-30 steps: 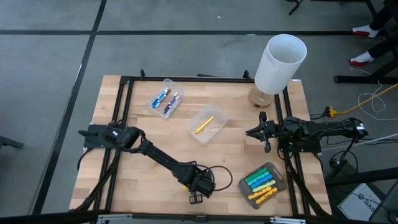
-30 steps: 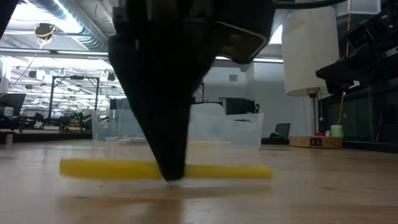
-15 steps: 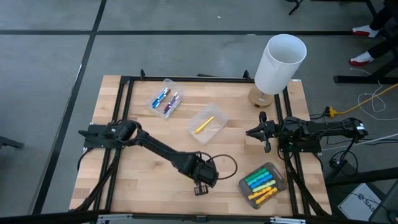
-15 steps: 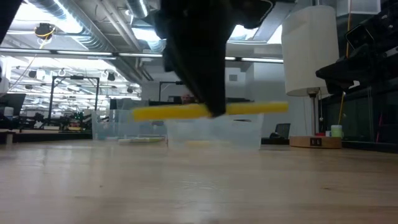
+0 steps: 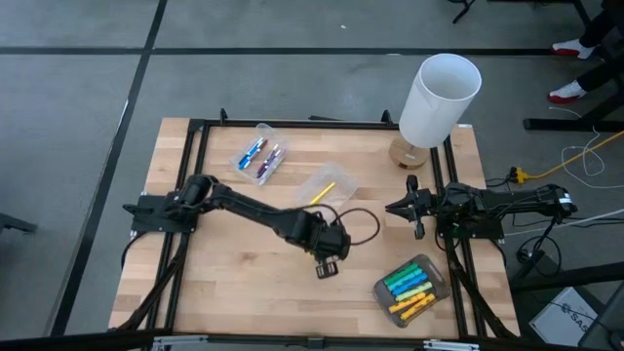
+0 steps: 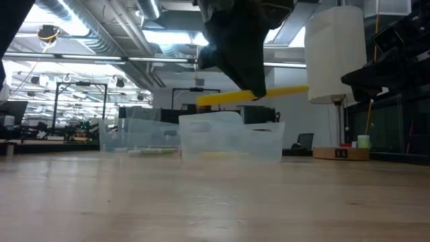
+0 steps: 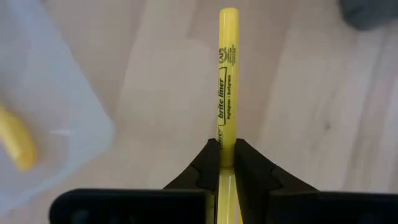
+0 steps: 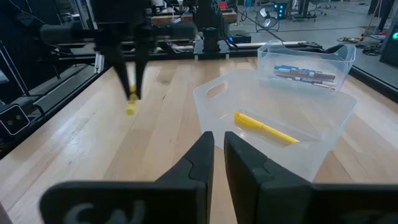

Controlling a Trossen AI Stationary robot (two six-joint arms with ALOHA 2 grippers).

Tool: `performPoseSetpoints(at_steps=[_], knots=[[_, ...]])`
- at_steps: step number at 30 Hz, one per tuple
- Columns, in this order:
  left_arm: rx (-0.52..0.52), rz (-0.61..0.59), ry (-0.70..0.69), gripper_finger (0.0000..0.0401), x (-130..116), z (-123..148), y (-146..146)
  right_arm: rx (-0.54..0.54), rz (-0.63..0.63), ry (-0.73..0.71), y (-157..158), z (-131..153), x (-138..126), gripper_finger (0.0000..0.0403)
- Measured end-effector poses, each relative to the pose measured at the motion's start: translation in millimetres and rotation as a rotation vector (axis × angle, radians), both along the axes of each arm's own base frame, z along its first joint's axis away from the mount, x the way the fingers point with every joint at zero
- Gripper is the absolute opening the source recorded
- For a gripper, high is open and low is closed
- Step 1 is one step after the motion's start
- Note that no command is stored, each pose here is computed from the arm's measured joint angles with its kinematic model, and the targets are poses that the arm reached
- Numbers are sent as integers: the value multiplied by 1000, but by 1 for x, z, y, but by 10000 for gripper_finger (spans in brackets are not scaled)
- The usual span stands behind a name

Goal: Pick & Place Markers
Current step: Put the yellow pen into the white bin

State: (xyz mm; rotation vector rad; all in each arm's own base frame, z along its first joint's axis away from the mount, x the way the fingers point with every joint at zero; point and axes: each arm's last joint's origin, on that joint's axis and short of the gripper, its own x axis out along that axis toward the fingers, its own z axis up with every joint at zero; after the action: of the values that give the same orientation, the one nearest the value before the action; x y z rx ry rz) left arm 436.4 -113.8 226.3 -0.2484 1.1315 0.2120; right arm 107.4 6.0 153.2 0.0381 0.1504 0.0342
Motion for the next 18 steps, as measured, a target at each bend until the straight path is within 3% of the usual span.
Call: performPoseSetpoints(at_steps=[8, 18], knots=[[14, 35, -22, 22, 2, 17, 44, 0, 0, 0, 0, 0, 0, 40], [7, 201, -28, 22, 1, 30, 109, 0, 0, 0, 0, 0, 0, 40]])
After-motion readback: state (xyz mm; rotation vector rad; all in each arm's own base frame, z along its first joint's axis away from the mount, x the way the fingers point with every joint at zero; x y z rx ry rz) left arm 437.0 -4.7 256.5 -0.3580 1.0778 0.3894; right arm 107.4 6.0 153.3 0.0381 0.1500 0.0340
